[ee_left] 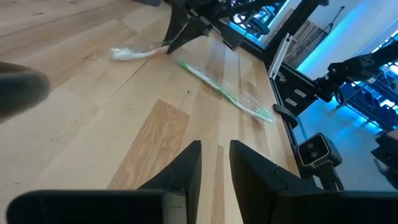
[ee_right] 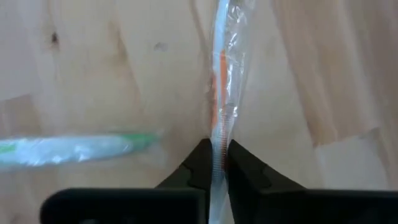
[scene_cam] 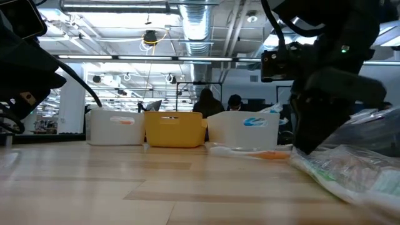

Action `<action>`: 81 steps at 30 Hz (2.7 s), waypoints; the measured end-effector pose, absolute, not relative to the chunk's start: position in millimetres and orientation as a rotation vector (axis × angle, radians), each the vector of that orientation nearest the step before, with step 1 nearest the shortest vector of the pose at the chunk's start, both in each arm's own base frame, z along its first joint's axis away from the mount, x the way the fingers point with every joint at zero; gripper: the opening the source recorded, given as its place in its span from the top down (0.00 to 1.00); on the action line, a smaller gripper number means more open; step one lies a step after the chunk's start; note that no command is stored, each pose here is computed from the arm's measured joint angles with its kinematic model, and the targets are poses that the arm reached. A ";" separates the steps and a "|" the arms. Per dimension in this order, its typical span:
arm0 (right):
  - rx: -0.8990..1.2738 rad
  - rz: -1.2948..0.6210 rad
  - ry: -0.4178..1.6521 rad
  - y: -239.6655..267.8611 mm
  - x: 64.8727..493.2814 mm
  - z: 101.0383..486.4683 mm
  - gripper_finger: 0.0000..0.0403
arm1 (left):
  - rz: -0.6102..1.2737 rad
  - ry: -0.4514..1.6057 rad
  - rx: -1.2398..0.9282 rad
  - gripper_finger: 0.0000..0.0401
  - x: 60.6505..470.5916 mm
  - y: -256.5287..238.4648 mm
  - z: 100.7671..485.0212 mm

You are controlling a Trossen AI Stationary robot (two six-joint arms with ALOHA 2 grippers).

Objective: Pick & Place Toothbrushes
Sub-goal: Put the white orange toothbrush into the left white bin

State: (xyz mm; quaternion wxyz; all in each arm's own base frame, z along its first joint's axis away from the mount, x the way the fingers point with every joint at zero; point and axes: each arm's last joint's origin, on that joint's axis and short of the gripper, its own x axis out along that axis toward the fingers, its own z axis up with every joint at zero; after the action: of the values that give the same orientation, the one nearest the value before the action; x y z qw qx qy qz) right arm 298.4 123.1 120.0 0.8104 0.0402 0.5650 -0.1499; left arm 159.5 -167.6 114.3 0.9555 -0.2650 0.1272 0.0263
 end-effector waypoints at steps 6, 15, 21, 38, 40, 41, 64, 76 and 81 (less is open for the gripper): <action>0.032 -0.323 1.156 126.0 303.7 124.3 0.91 | 0.079 0.233 -0.440 0.81 159.5 -167.5 115.5; -0.076 -0.269 1.039 149.6 318.9 151.1 0.94 | 0.155 0.155 -0.377 0.81 168.7 -174.3 128.0; -0.131 -0.187 0.929 179.5 326.9 181.3 0.97 | 0.154 0.124 -0.335 0.81 180.5 -181.5 141.1; -0.225 0.044 0.600 240.5 334.7 247.0 0.97 | 0.040 0.078 -0.259 0.67 222.1 -187.4 177.0; -0.244 0.048 0.600 240.2 334.9 246.9 0.97 | 0.032 0.062 -0.216 0.61 225.3 -190.6 183.5; -0.246 0.046 0.600 239.7 335.3 246.9 0.96 | 0.012 0.055 -0.189 0.58 227.0 -192.8 187.2; -0.212 0.066 0.530 222.9 351.1 259.4 0.95 | -0.188 -0.035 -0.063 0.49 248.2 -188.9 209.1; -0.195 0.065 0.535 223.1 351.1 258.5 0.88 | -0.180 -0.032 -0.085 0.77 251.4 -184.8 208.9; -0.201 0.076 0.550 224.1 351.7 254.8 0.86 | -0.175 -0.019 -0.073 0.96 251.1 -185.0 207.4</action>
State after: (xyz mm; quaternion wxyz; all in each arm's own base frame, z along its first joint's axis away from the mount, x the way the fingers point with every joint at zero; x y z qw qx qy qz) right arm 351.7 224.1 254.8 0.9567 -0.0992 0.2710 0.0375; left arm 251.1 -185.0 207.4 0.9955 -0.0366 -0.0094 -0.0874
